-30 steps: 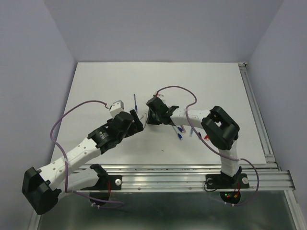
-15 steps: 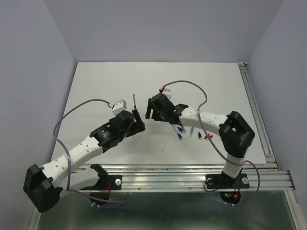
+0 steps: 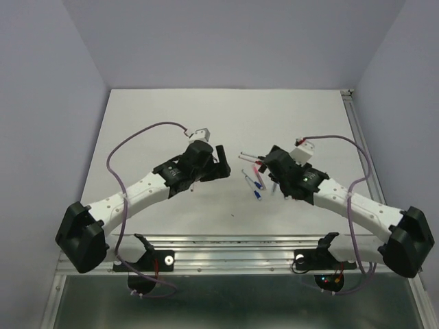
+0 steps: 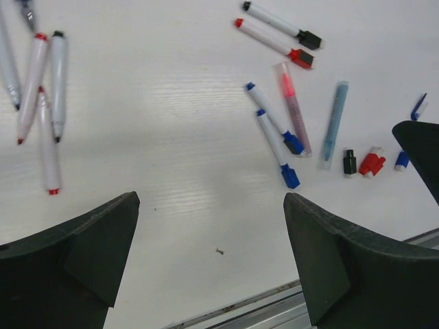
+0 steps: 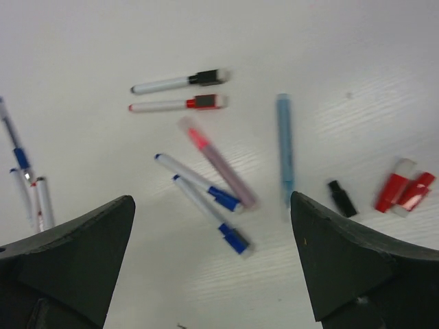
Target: Open the pen caps
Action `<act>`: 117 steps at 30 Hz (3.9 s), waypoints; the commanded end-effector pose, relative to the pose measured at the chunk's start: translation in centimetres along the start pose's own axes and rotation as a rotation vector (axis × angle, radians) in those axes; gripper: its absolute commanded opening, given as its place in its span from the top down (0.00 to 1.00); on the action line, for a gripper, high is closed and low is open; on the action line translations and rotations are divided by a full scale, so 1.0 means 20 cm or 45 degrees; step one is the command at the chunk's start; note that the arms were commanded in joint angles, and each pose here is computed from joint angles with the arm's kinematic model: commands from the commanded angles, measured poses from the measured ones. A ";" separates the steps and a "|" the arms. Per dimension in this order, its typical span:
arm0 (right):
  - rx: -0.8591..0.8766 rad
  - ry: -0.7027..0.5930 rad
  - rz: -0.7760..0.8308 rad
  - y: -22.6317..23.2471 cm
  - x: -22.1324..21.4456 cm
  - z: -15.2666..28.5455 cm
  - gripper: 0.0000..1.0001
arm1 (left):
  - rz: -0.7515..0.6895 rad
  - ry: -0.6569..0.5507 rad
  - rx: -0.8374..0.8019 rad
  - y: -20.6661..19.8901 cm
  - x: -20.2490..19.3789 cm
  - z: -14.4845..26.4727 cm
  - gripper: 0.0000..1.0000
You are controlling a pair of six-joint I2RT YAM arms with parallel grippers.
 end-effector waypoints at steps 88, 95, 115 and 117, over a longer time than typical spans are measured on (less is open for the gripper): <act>0.207 -0.019 -0.081 -0.60 0.51 0.22 0.00 | -0.105 -0.118 -0.119 -0.87 0.29 -0.53 1.00; 0.975 0.426 -0.009 -0.22 0.23 0.44 0.00 | 0.181 -0.269 -0.189 -0.70 0.37 -0.26 1.00; 1.246 0.548 0.061 0.20 0.07 0.49 0.02 | 0.513 -0.436 -0.189 -0.56 0.36 0.01 1.00; 1.211 0.570 0.048 0.22 0.05 0.44 0.04 | 0.515 -0.435 -0.191 -0.55 0.37 0.01 1.00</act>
Point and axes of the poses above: each gripper's point midway between its finger pads, its own z axis back along the fingers, its own y axis along the line the jaws close on, x = y × z, the point moved 1 cm from there along z, back along the fingers, and after that the axes turned 9 degrees about -z, right-handed, at the moved point
